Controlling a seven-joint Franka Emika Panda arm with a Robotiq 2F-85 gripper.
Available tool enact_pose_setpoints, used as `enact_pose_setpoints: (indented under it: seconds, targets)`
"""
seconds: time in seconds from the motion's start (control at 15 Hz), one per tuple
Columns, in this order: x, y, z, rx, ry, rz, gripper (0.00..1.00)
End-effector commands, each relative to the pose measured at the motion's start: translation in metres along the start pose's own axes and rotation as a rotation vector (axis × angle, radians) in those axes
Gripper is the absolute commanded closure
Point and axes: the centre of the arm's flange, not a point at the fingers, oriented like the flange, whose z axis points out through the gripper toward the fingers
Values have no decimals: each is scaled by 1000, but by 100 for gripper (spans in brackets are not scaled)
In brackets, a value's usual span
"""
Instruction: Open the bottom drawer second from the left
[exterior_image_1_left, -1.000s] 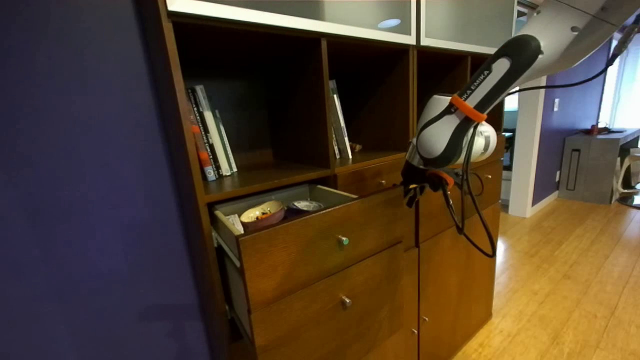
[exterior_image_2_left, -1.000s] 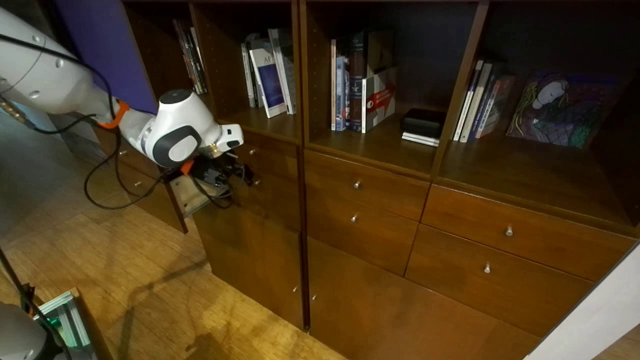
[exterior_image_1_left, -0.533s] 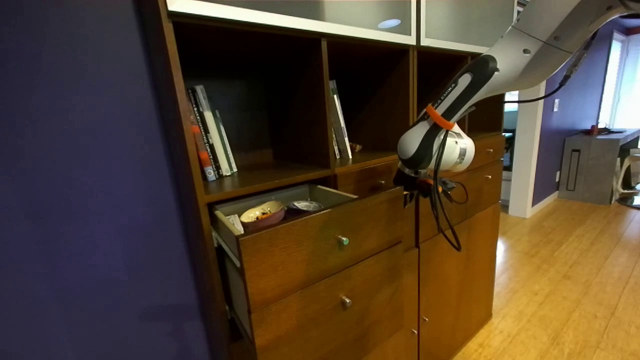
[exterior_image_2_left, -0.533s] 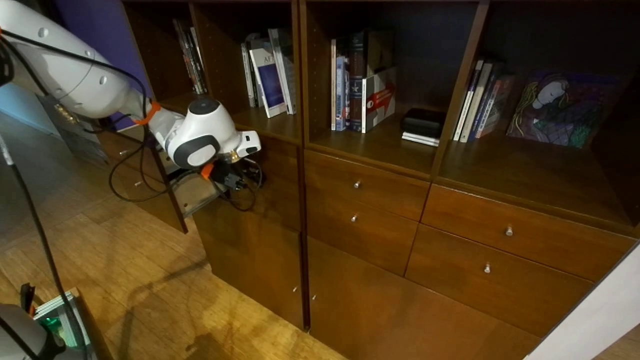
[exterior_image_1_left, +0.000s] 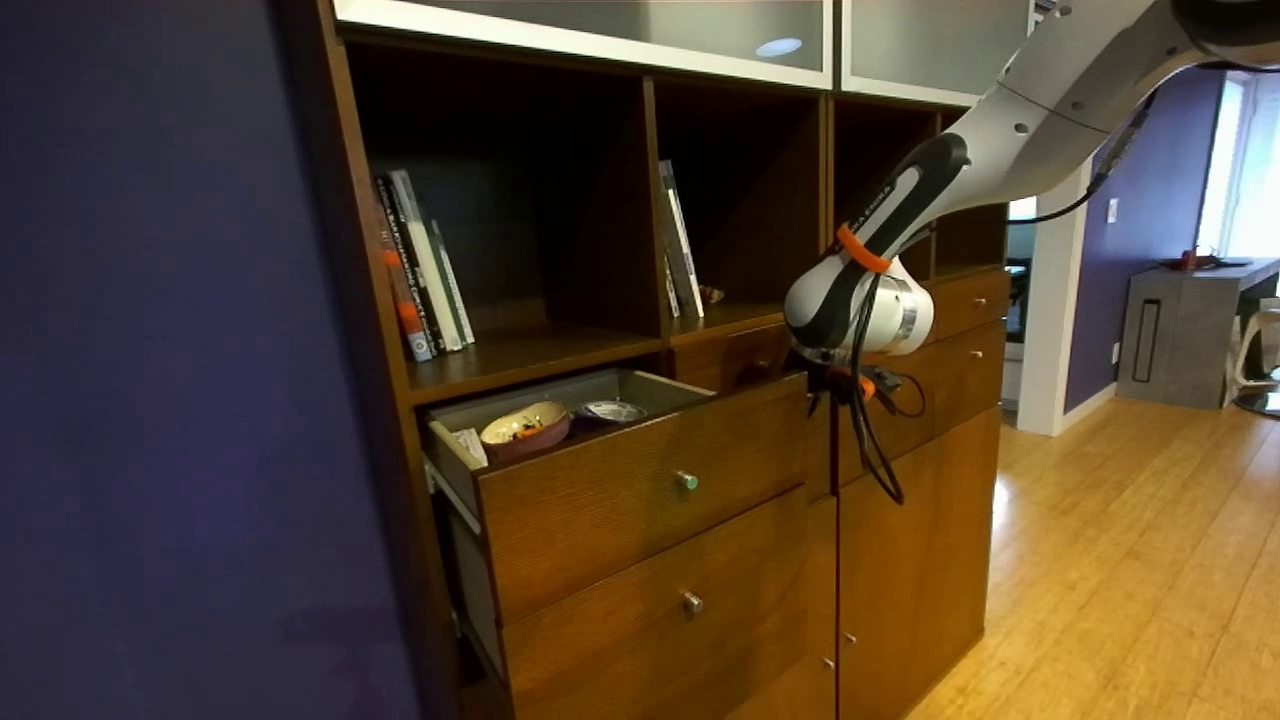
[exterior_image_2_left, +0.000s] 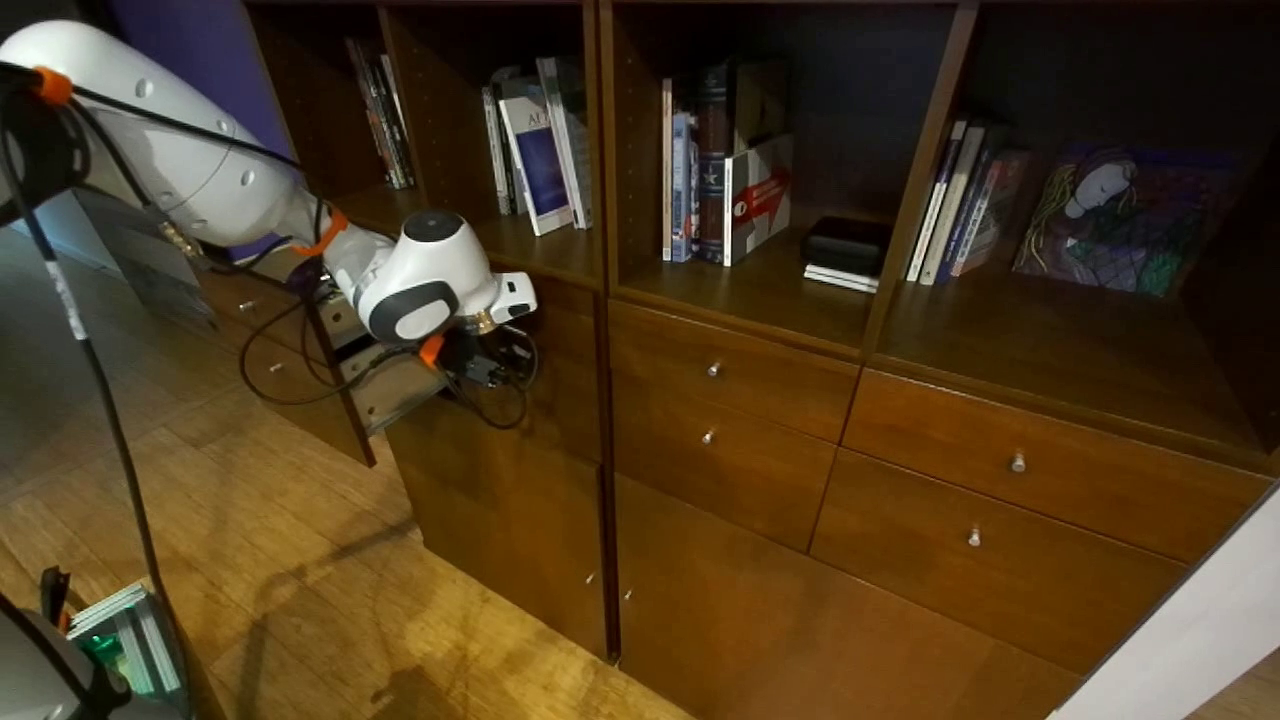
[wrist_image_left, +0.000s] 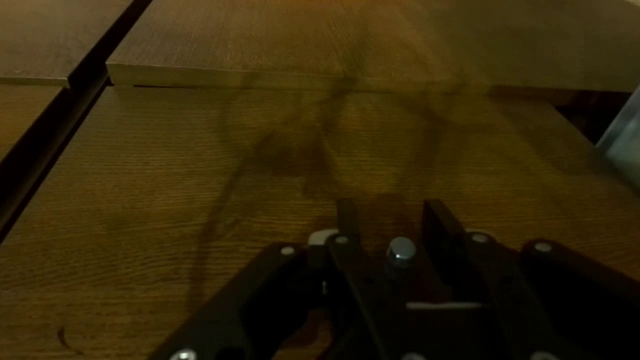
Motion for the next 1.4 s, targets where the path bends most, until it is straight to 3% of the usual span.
enact_pose_setpoints:
  seconds: [0.0, 0.2, 0.4, 0.47, 0.53, 0.6, 1.0, 1.33]
  targets:
    - [10, 5, 5, 6, 11, 4, 84]
    - [13, 1, 1, 6, 18, 3, 91]
    - [13, 0, -3, 3, 12, 2, 79]
    - [14, -1, -3, 1, 6, 1, 92]
    - [11, -4, -3, 12, -16, -2, 98]
    - [8, -6, -3, 16, -33, -1, 97]
    - [-38, -22, -9, 52, -113, -3, 96]
    - [-87, -32, -20, 27, -150, 26, 96]
